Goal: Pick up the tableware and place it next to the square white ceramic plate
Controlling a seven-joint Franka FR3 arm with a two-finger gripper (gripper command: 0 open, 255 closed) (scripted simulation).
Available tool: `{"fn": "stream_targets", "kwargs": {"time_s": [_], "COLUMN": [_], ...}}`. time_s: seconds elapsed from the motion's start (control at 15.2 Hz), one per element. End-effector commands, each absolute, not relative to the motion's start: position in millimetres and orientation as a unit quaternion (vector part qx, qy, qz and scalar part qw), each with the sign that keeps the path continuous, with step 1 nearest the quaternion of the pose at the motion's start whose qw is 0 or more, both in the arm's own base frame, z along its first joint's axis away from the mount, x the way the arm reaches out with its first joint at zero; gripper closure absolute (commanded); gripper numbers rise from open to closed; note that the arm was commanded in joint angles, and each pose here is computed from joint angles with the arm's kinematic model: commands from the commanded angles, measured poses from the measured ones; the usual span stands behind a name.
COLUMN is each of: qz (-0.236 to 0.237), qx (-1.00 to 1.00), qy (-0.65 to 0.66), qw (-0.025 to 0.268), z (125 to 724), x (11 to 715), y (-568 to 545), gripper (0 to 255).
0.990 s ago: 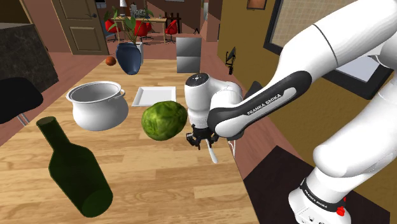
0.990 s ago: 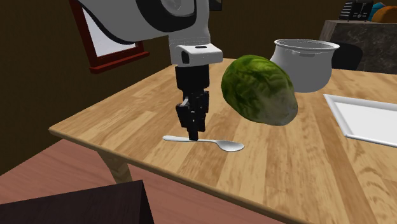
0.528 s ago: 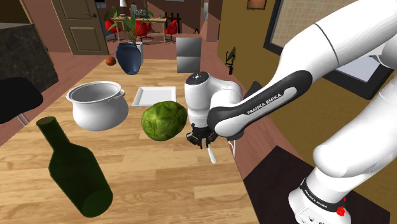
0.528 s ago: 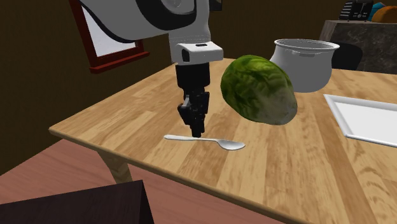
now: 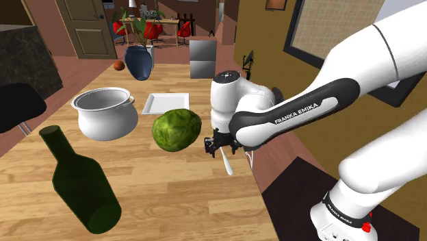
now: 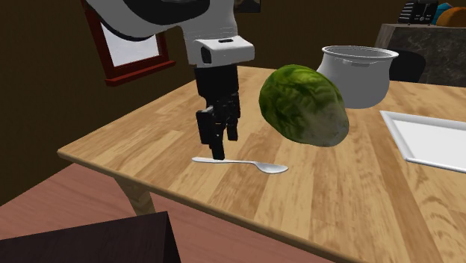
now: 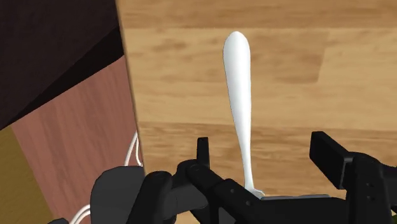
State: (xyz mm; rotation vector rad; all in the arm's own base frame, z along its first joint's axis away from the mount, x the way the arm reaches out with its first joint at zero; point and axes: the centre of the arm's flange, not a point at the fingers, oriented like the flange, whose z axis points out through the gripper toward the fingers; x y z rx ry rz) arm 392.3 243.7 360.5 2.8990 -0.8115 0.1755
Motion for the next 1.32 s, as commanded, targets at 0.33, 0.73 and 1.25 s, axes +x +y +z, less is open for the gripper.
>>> {"fn": "stream_targets", "kwargs": {"time_s": [0.33,0.73,1.25], "qz": [0.074,0.074,0.074], "qx": [0.974,0.974,0.974], "qy": [-0.211,-0.211,-0.211], "qw": [-0.024,-0.024,-0.024], "z": [354,335,335], "x": [360,363,363], "y": [214,214,214], "gripper": [0,0,255]}}
